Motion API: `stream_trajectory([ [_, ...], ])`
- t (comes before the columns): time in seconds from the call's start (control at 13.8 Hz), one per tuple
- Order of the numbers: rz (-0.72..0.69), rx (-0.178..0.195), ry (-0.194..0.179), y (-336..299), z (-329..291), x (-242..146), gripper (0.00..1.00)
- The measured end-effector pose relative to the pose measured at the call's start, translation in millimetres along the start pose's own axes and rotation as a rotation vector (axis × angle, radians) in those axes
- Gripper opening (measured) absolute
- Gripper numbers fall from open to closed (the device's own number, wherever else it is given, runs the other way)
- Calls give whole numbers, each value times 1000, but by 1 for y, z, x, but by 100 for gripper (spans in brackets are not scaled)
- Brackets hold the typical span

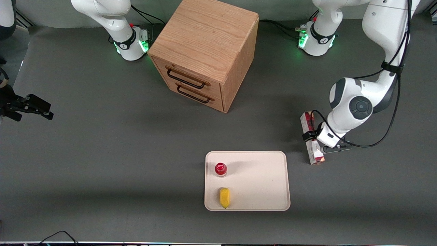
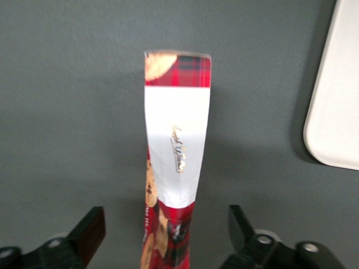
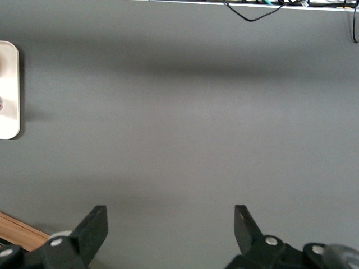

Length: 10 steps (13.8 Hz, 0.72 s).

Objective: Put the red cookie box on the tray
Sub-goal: 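Close the left gripper on the cookie box and lift it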

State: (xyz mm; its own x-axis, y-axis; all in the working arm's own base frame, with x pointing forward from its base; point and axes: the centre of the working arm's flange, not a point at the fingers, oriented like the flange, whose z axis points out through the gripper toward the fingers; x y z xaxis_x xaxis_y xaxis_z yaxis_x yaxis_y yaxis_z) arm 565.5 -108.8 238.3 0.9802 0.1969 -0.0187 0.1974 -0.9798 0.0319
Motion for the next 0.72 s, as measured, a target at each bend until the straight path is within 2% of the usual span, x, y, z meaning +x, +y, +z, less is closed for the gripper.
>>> stream_trajectory([
  [0.07, -8, -1, 0, 2, 5, -1, 95],
  [0.43, -16, -2, -5, 2, 17, -2, 37],
  [0.65, 15, 20, 6, 2, 17, -2, 7],
  [0.72, 30, 28, 12, 3, 16, -1, 5],
])
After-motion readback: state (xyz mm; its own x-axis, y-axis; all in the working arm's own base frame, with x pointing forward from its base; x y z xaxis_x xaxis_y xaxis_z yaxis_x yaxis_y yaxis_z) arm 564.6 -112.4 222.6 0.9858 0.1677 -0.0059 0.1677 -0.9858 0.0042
